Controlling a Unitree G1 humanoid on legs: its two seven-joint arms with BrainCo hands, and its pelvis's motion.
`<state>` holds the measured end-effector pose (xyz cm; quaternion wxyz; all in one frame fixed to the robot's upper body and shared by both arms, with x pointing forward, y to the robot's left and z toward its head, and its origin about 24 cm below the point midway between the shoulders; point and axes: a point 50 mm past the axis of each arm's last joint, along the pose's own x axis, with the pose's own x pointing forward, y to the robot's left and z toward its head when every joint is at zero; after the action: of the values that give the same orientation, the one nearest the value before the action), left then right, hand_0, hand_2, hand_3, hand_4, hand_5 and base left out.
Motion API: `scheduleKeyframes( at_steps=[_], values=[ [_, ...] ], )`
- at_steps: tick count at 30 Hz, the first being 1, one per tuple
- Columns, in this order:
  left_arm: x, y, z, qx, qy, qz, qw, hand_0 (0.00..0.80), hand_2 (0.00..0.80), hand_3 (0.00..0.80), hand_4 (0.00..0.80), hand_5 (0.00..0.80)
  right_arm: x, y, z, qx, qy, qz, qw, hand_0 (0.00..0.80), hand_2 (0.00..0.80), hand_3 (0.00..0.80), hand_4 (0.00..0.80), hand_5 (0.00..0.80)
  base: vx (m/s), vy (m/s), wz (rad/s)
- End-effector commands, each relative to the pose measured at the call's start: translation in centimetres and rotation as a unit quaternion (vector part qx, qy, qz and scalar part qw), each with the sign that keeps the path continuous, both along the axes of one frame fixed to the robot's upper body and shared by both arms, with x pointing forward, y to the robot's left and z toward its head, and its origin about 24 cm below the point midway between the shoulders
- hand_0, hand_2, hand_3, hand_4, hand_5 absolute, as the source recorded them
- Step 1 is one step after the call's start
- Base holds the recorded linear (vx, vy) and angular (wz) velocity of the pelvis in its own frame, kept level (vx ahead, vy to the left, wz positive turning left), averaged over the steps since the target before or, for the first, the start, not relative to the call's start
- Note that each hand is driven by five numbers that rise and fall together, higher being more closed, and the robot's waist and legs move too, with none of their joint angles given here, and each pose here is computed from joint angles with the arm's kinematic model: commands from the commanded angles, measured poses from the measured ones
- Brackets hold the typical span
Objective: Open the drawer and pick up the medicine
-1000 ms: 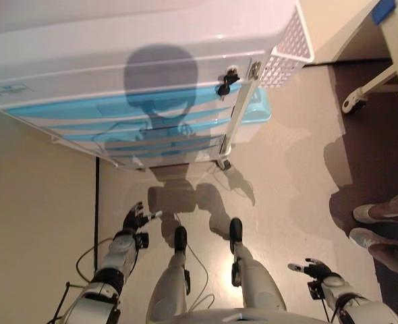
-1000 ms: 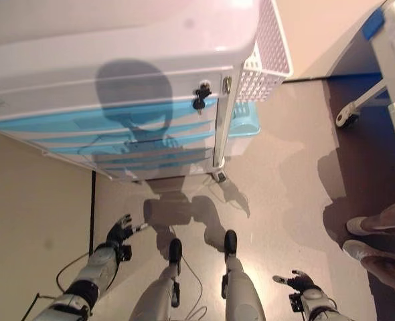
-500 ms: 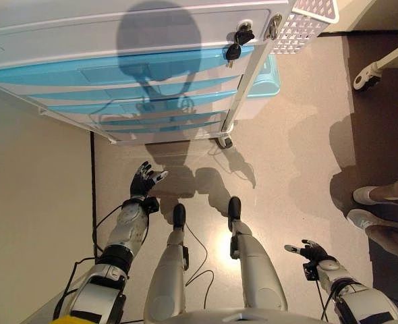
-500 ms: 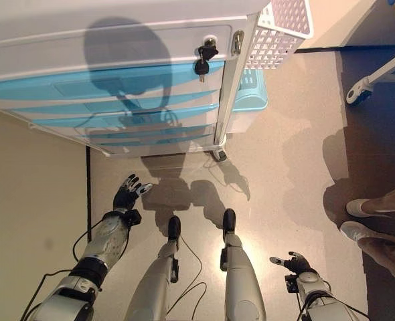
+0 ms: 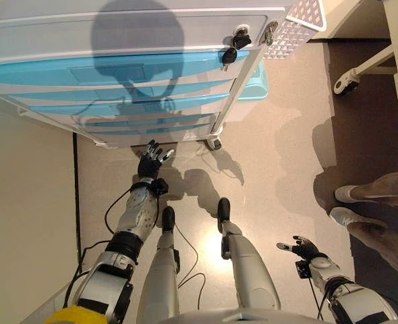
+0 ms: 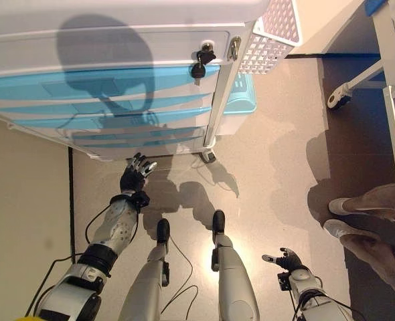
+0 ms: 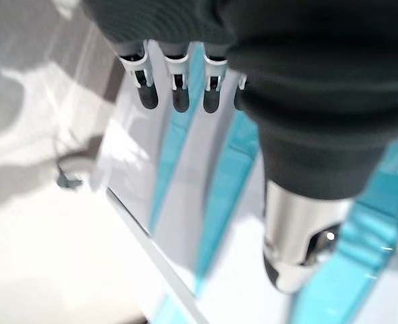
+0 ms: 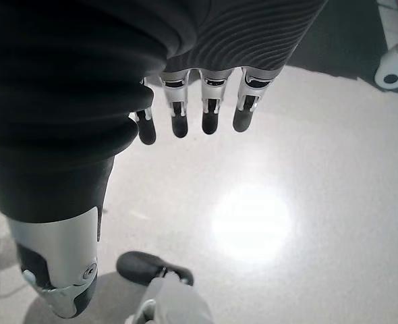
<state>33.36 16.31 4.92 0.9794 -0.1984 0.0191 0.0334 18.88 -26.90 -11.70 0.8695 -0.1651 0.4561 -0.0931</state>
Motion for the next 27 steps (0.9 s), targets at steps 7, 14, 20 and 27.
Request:
scheduleKeyframes(
  at_steps=[7,14,20,27],
  values=[
    [1.4,-0.4,5.3,-0.066,-0.116,0.008,0.991,0.0,0.0,0.0,0.0,0.0,-0.9,-0.1,-0.3,-0.005,0.004,0.007,1.0,0.0,0.0,0.0,0.0,0.0,0.0,0.0,0.0],
    [1.8,-0.2,7.0,-0.103,-0.149,0.019,0.983,0.0,0.0,0.0,0.0,0.0,-1.0,0.0,-0.4,-0.004,0.005,0.01,1.0,0.0,0.0,0.0,0.0,0.0,0.0,0.0,0.0],
    [1.9,0.0,7.7,-0.12,-0.166,0.02,0.979,0.0,0.0,0.0,0.0,0.0,-1.1,0.1,-0.5,0.0,0.005,0.011,1.0,0.0,0.0,0.0,0.0,0.0,0.0,0.0,0.0],
    [2.0,0.8,7.6,-0.172,-0.169,0.041,0.97,0.0,0.0,0.0,0.0,0.0,-1.1,0.4,-0.6,0.004,0.003,0.012,1.0,0.0,0.0,0.0,0.0,0.0,0.0,0.0,0.0]
  ],
)
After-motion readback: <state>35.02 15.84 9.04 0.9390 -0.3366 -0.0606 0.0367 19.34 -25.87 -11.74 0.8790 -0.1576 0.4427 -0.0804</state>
